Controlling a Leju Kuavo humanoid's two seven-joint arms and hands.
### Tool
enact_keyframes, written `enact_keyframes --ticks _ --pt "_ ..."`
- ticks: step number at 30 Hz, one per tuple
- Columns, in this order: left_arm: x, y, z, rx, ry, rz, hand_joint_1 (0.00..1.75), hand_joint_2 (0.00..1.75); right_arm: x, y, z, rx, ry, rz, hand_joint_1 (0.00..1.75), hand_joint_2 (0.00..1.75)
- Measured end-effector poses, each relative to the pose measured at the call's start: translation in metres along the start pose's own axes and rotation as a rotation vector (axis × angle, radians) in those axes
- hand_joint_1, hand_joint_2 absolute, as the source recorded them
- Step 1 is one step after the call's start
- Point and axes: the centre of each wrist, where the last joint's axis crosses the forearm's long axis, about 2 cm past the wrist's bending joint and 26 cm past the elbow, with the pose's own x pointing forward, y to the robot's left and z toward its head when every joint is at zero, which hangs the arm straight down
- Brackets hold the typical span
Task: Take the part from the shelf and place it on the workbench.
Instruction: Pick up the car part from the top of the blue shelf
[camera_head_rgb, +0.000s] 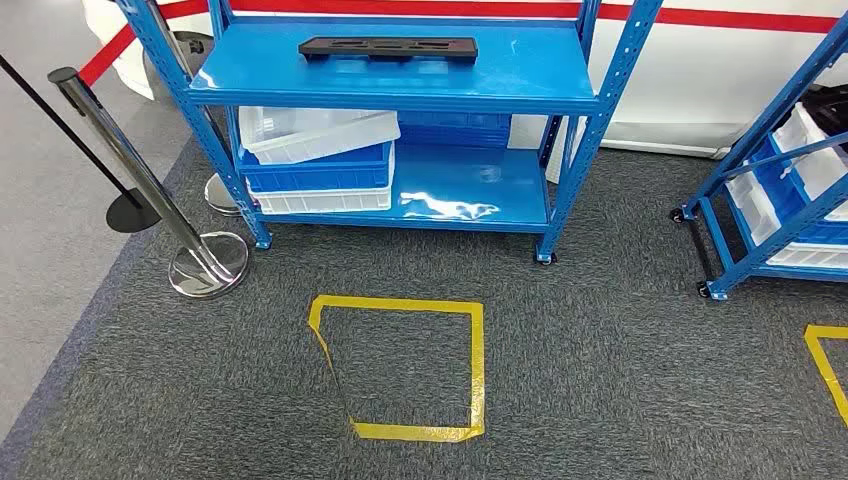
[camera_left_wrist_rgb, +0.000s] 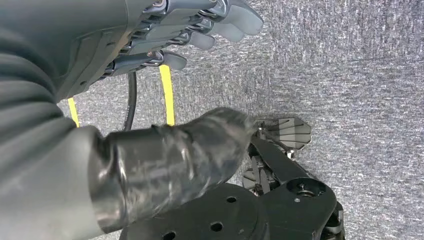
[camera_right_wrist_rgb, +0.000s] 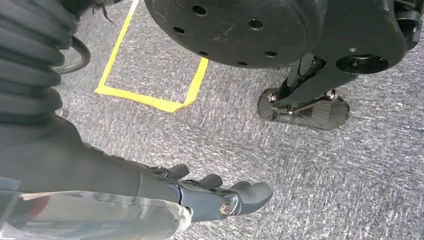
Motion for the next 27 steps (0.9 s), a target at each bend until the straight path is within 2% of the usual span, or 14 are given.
enact_keyframes --ticks 4,7,13,19,21,23,25,27 --pt "0.004 0.001 -0.001 0.008 -0.016 0.004 0.00 1.75 0.006 -0.001 -0.001 -0.012 -0.015 0.000 0.00 1.75" --pt "0.014 0.003 -0.003 0.043 -0.070 0.032 0.00 1.75 0.017 -0.002 -0.003 -0.057 -0.038 0.002 0.00 1.75" --pt "0.034 0.011 -0.008 0.146 -0.182 0.114 0.00 1.75 0.038 -0.008 -0.006 -0.177 -0.080 0.017 0.00 1.75" --pt "0.052 0.019 -0.011 0.282 -0.245 0.203 0.00 1.75 0.056 -0.017 -0.008 -0.316 -0.114 0.049 0.00 1.75" --pt "0.057 0.020 -0.012 0.328 -0.254 0.224 0.00 0.87 0.062 -0.020 -0.009 -0.364 -0.123 0.056 0.00 1.75" --pt "0.062 0.021 -0.012 0.372 -0.260 0.241 0.00 0.00 0.067 -0.023 -0.009 -0.411 -0.133 0.061 0.00 0.87" --pt "0.066 0.021 -0.013 0.414 -0.266 0.254 0.00 0.00 0.072 -0.027 -0.009 -0.458 -0.143 0.061 0.00 0.00" --pt "0.070 0.021 -0.013 0.455 -0.271 0.262 0.00 0.00 0.076 -0.031 -0.009 -0.512 -0.162 0.060 0.00 0.00"
